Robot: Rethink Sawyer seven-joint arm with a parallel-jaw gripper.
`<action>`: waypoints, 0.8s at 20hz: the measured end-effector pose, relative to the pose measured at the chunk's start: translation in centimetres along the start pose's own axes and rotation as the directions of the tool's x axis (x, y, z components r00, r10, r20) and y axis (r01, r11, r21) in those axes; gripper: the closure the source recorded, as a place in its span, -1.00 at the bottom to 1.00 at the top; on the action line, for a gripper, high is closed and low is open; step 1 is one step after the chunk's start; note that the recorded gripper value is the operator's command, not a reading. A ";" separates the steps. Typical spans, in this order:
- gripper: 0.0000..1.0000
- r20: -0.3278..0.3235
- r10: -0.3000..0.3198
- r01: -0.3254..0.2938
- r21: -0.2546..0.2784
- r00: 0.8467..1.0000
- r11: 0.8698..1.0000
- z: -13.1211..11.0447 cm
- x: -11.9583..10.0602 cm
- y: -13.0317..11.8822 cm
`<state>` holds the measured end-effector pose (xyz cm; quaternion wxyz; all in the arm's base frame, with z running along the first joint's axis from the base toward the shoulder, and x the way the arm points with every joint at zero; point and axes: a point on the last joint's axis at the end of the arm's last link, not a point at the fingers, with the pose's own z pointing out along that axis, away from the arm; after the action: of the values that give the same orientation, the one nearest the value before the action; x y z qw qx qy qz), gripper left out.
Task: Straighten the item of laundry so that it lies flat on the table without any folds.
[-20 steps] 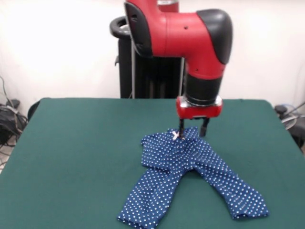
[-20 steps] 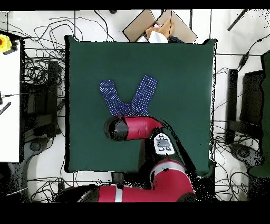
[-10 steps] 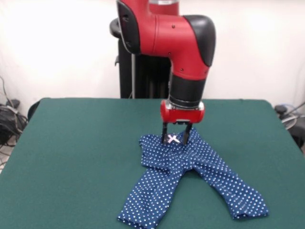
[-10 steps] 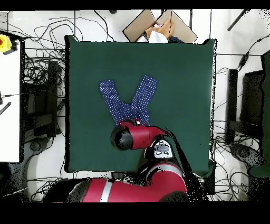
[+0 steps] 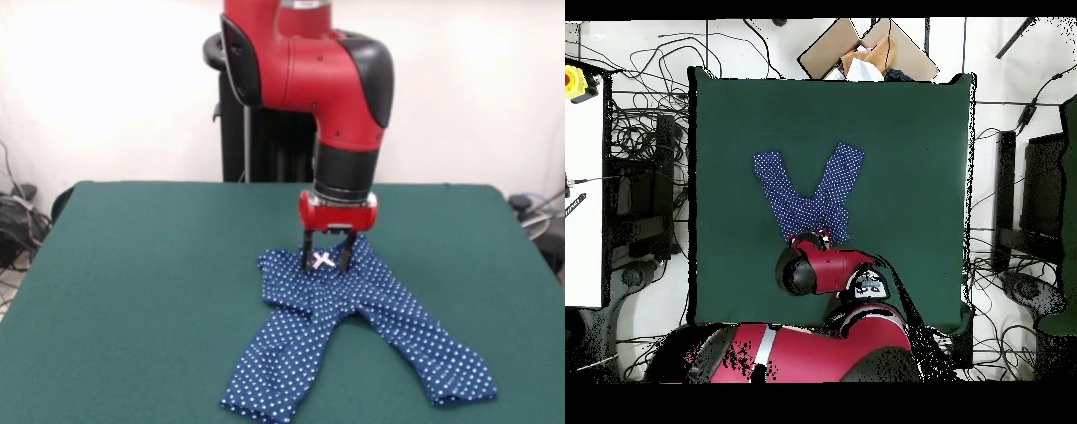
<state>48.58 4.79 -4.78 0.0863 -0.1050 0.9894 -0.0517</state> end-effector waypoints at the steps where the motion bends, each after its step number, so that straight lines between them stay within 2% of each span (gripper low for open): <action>1: -1.00 -0.013 0.001 -0.001 -0.005 1.000 1.000 0.1 0.7 0.3; 7: -1.00 -0.046 0.014 -0.015 -0.014 0.999 1.000 0.0 2.2 0.2; 11: -1.00 -0.133 0.044 -0.048 -0.025 0.990 0.999 -0.4 4.4 -0.5; 12: -1.00 -0.156 0.051 -0.056 -0.028 0.986 0.998 -0.4 5.0 -0.7; 13: -1.00 -0.206 0.066 -0.074 -0.033 0.976 0.997 -0.6 6.1 -1.1; 16: -1.00 -0.265 0.086 -0.101 -0.042 0.960 0.994 -0.8 7.6 -1.6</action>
<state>41.39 1.70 -4.99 -0.0464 -0.0527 0.9970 -0.0340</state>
